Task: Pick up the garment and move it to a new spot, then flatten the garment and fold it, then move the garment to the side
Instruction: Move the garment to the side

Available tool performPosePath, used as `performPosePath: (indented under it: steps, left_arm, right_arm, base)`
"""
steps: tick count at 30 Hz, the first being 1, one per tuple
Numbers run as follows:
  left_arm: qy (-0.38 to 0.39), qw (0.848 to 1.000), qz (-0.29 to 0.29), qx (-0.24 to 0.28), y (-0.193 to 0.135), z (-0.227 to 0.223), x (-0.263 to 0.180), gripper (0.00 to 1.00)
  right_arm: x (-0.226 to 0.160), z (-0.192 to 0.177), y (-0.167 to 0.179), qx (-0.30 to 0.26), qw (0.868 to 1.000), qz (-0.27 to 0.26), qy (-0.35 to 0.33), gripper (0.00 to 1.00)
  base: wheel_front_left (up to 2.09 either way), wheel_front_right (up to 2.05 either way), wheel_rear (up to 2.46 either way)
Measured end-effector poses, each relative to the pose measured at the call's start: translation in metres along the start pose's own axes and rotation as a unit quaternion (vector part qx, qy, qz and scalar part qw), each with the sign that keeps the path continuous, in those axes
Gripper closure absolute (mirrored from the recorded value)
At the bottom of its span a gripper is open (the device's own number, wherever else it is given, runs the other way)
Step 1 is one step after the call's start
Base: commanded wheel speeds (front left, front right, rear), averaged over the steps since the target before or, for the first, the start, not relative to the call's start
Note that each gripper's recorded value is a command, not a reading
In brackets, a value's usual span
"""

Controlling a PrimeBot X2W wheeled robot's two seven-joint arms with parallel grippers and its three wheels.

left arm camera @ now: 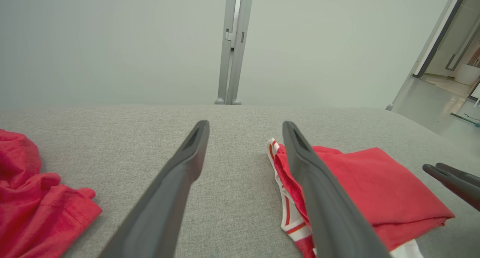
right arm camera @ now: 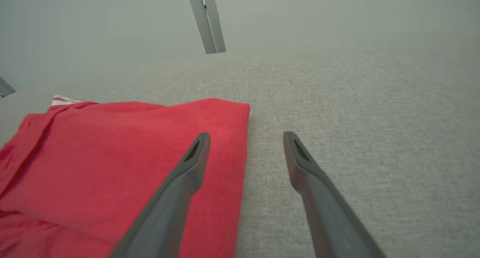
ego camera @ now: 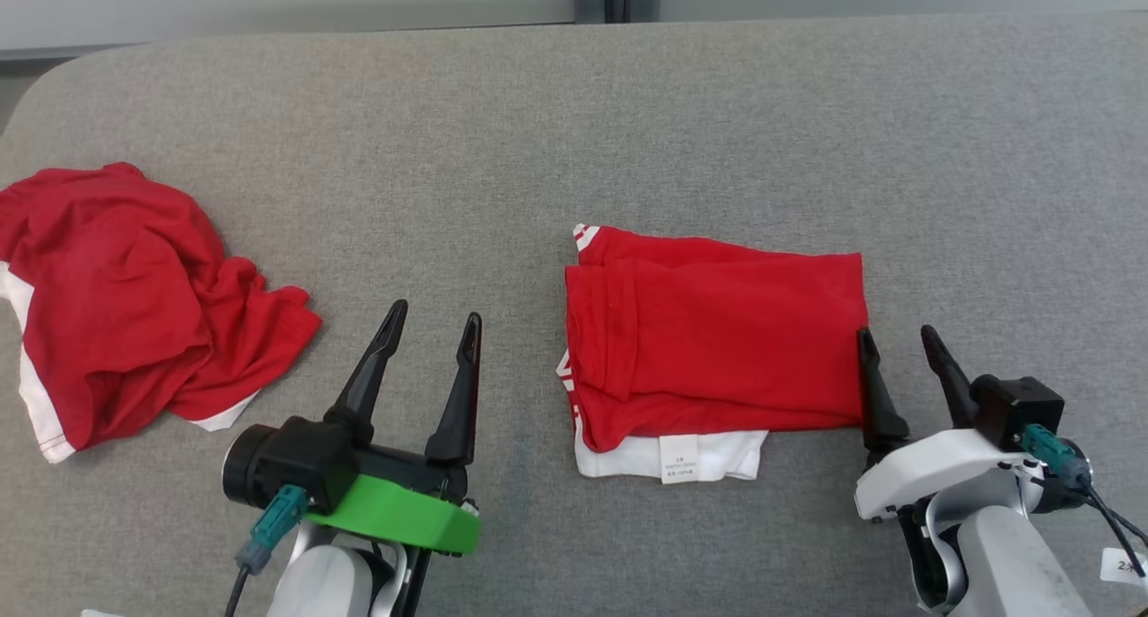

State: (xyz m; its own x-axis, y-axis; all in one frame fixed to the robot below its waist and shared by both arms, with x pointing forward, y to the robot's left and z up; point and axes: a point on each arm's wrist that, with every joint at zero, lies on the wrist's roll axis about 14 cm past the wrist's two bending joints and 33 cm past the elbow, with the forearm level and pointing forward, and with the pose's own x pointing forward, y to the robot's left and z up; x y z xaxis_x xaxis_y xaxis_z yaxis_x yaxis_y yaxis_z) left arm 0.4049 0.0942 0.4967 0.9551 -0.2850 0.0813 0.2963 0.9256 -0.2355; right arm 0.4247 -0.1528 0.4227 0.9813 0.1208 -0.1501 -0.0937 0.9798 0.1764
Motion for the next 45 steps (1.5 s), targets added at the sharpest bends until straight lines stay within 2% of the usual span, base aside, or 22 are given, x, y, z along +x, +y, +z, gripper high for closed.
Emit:
performPosePath:
  steps: [6, 8, 9, 10, 11, 18, 23, 34, 45]
  left_arm:
    - [0.008, 1.000, 0.011, 0.001, 0.009, -0.006, 0.002, 0.00]
    - [0.009, 1.000, 0.013, 0.001, 0.011, -0.007, 0.002, 0.00]
    - [0.009, 1.000, 0.013, 0.002, 0.011, -0.007, 0.002, 0.00]
    - [0.009, 1.000, 0.014, 0.002, 0.012, -0.006, 0.002, 0.00]
    - [0.009, 1.000, 0.013, 0.002, 0.011, -0.006, 0.002, 0.00]
    - [0.006, 1.000, -0.007, 0.002, -0.001, -0.006, 0.008, 0.00]
    - [0.003, 1.000, -0.029, -0.002, -0.014, -0.006, 0.016, 0.00]
    - [0.004, 0.992, -0.129, 0.012, -0.059, -0.016, 0.048, 0.00]
    - [0.008, 0.969, -0.245, 0.042, -0.090, -0.048, 0.092, 0.00]
  right_arm:
    - [0.019, -0.040, 0.014, 0.035, 0.997, 0.013, 0.065, 0.00]
    - [0.023, -0.043, 0.017, 0.034, 0.997, 0.017, 0.071, 0.00]
    - [0.024, -0.045, 0.019, 0.033, 0.997, 0.021, 0.073, 0.09]
    - [0.026, -0.045, 0.022, 0.032, 0.996, 0.025, 0.074, 0.96]
    - [0.026, -0.045, 0.023, 0.028, 0.996, 0.028, 0.075, 1.00]
    - [0.029, -0.036, 0.027, -0.028, 0.996, 0.048, 0.069, 1.00]
    - [0.032, -0.015, 0.012, -0.073, 0.995, 0.048, 0.045, 1.00]
    - [0.034, 0.030, -0.075, -0.203, 0.979, 0.002, 0.027, 1.00]
    - [0.052, 0.063, -0.166, -0.269, 0.959, -0.076, 0.037, 1.00]
  base:
    - [0.00, 0.00, 0.00]
    - [0.00, 0.00, 0.00]
    - [0.00, 0.00, 0.00]
    - [0.00, 0.00, 0.00]
    - [0.00, 0.00, 0.00]
    - [0.00, 0.00, 0.00]
    - [0.00, 0.00, 0.00]
    - [0.00, 0.00, 0.00]
    - [0.00, 0.00, 0.00]
